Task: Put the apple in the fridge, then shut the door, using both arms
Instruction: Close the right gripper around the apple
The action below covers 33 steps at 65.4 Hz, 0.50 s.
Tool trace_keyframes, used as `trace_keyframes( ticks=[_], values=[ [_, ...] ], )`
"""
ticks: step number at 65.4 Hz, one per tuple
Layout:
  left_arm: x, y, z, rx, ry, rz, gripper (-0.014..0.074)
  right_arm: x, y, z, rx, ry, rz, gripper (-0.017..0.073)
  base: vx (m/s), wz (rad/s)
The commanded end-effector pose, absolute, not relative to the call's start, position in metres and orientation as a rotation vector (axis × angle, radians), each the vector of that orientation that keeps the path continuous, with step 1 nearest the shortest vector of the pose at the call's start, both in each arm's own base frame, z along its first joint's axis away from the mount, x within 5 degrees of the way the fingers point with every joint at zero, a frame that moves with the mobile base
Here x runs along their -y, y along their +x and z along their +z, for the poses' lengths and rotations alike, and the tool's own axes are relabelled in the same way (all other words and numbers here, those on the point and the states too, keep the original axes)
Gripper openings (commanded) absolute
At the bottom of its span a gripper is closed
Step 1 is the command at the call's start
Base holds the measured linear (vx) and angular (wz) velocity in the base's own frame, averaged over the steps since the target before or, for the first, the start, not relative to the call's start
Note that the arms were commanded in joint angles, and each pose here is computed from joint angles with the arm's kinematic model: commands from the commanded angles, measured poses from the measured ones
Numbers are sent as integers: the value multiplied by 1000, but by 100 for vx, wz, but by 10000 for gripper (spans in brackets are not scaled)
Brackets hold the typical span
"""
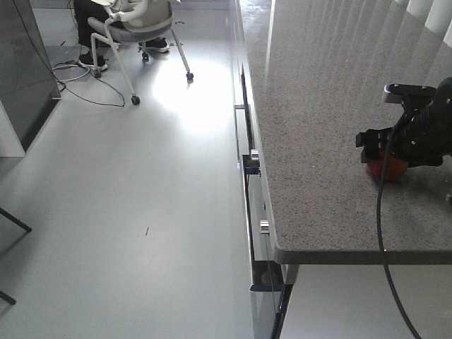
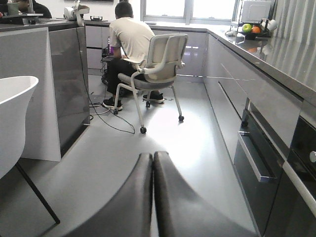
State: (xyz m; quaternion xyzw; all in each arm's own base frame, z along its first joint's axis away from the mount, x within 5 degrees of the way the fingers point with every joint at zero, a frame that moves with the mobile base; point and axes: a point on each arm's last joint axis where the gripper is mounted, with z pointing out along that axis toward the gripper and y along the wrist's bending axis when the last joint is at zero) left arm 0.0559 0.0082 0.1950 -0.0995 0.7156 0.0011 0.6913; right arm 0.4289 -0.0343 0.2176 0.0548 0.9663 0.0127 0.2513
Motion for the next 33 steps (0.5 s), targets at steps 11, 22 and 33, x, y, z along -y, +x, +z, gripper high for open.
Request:
trace_keyframes(
  ticks=[11,22,33],
  values=[
    [-7,54,208,-1497,-215,-14,-6,37,429,250,-2525,142,17,480,0,0],
    [-7,54,208,-1497,-215,-14,-6,37,428,252,-2524,144,28,337,0,0],
    [-7,54,208,-1497,-215,-14,-6,31,421,294,-2413,135,84,233,0,0]
  ],
)
